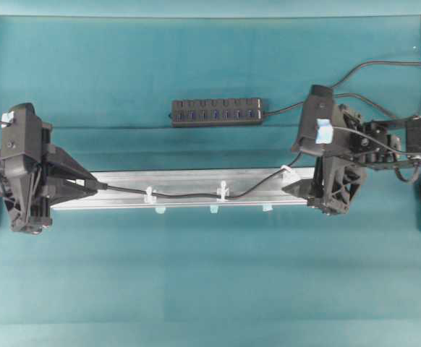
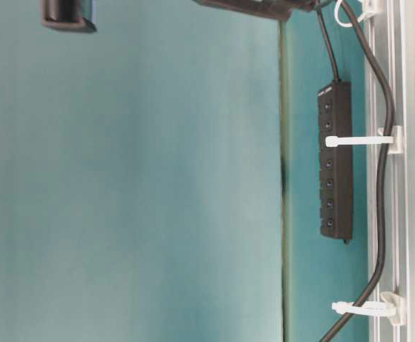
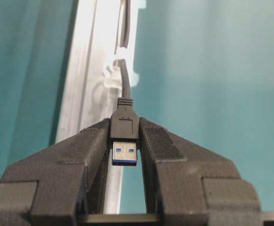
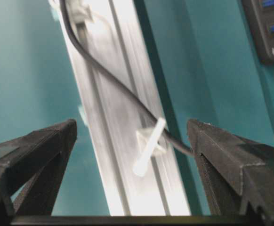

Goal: Pass the USB cable through three rings with both arms.

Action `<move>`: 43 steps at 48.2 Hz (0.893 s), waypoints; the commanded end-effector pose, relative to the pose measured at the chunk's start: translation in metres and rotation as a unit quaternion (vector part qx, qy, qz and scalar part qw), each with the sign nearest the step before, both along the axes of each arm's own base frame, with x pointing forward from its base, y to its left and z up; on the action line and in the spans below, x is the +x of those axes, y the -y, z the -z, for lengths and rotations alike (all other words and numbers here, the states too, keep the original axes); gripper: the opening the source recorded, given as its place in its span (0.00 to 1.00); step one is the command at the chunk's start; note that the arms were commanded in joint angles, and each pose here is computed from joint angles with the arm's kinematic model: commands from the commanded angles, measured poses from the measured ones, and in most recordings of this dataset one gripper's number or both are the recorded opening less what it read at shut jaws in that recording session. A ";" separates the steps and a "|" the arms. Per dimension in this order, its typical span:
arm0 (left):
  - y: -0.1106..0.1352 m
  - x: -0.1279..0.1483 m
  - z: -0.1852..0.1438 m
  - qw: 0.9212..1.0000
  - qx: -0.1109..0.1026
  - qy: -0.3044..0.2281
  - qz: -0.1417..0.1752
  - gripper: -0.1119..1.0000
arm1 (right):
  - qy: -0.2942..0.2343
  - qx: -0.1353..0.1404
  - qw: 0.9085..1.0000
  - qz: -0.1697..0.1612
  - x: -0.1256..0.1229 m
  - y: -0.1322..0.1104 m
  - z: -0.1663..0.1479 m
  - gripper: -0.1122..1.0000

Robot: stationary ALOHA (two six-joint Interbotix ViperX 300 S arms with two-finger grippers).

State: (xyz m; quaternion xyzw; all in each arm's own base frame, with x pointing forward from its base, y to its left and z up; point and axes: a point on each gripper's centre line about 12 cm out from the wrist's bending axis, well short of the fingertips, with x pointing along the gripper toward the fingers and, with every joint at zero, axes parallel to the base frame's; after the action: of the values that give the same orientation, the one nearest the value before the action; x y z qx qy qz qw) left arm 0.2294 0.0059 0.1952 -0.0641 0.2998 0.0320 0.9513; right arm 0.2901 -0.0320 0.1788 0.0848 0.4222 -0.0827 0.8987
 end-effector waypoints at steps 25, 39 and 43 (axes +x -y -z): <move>-0.001 0.007 -0.014 1.000 0.002 0.025 -0.001 0.31 | 0.057 0.000 0.998 0.001 -0.011 -0.003 -0.013 0.89; -0.001 0.009 -0.018 0.999 0.002 0.034 -0.001 0.31 | 0.082 -0.002 0.997 -0.002 -0.009 -0.005 -0.017 0.89; -0.001 0.009 -0.019 0.999 0.002 0.035 -0.001 0.31 | 0.082 -0.003 0.997 -0.004 -0.009 -0.005 -0.017 0.89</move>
State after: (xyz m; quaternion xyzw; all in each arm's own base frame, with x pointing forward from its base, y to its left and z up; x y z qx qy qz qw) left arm 0.2327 0.0063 0.2013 -0.0644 0.2866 0.0317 0.9553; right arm 0.2792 -0.0278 0.1889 0.0837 0.3601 -0.0740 0.9262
